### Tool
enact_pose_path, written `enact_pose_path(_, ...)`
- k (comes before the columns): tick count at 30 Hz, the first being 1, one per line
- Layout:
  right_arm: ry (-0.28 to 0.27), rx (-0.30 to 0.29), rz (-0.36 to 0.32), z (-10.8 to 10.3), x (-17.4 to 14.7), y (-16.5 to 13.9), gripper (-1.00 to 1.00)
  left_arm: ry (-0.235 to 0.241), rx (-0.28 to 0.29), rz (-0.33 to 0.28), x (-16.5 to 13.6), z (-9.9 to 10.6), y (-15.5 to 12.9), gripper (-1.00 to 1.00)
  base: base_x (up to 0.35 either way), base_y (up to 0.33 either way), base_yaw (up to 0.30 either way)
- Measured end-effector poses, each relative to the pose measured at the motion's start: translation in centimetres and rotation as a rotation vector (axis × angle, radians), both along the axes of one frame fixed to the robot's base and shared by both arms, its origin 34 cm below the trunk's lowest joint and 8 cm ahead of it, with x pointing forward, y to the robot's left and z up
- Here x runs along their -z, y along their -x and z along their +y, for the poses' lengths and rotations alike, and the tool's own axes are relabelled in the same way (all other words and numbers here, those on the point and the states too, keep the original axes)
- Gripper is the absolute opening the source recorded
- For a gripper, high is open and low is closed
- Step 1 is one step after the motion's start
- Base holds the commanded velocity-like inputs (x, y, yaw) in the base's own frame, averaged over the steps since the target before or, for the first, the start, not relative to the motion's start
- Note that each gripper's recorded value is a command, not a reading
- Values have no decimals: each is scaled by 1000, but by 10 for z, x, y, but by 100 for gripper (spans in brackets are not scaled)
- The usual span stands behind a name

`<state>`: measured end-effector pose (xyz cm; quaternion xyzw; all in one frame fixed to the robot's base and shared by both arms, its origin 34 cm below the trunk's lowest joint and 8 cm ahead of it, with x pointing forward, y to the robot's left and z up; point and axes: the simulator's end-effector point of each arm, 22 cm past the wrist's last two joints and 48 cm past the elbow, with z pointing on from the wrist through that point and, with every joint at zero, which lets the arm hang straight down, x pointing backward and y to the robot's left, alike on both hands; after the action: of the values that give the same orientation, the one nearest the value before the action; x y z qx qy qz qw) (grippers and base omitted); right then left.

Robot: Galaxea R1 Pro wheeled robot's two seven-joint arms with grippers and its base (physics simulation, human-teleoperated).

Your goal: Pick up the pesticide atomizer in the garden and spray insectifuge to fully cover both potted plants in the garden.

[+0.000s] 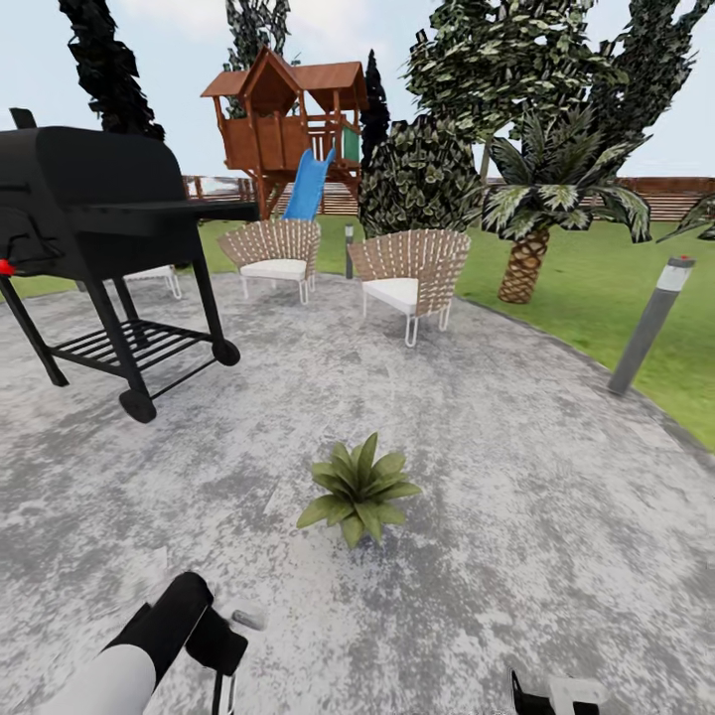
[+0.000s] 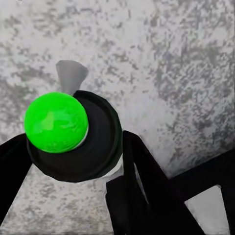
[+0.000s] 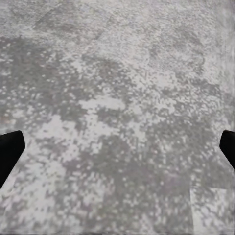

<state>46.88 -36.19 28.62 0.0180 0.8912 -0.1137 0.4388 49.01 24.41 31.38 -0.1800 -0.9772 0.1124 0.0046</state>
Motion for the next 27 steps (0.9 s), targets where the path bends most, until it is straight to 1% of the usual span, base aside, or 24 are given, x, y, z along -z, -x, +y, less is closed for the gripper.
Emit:
enact_pose_path(2, -2, -3, 2, 2, 1, 0, 100, -10, 27, 13, 0, 2, 4, -100, 0, 0, -297)
enact_pose_path(4, -6, -6, 3, 5, 1, 1, 100, 18, 49, 33, -3, -5, 8, -100, 0, 0, -299)
enact_pose_path(6, -14, -9, 3, 11, 2, 1, 100, 57, 61, 49, -7, -14, 10, -100, 0, 0, -300)
enact_pose_path(8, -17, -10, 3, 13, 2, 0, 100, 71, 71, 45, -13, -17, 4, -100, 0, 0, -300)
enact_pose_path(10, -19, -10, 3, 15, 3, 0, 100, 59, 88, 19, -24, -14, -15, -100, 9, 0, -300)
enact_pose_path(13, -19, -10, 3, 15, 3, 0, 100, 42, 100, 3, -31, -10, -28, -100, 108, 0, -300)
enact_pose_path(14, -19, -10, 3, 15, 2, 0, 100, 23, 108, -1, -34, -6, -33, -100, 252, 0, -253)
enact_pose_path(16, -20, -10, 3, 15, 2, 1, 100, -7, 105, -5, -43, 1, -46, -100, 301, 0, -110)
enact_pose_path(19, -20, -10, 4, 15, 3, 1, 100, -25, 96, 5, -46, 3, -48, -100, 327, 0, -30)
enact_pose_path(24, -20, -10, 4, 15, 3, 1, 100, -29, 94, 7, -47, 4, -49, -100, 269, 0, -5)
enact_pose_path(27, -21, -11, 4, 15, 3, 0, 100, -29, 95, 10, -46, 4, -47, -100, 91, 0, -1)
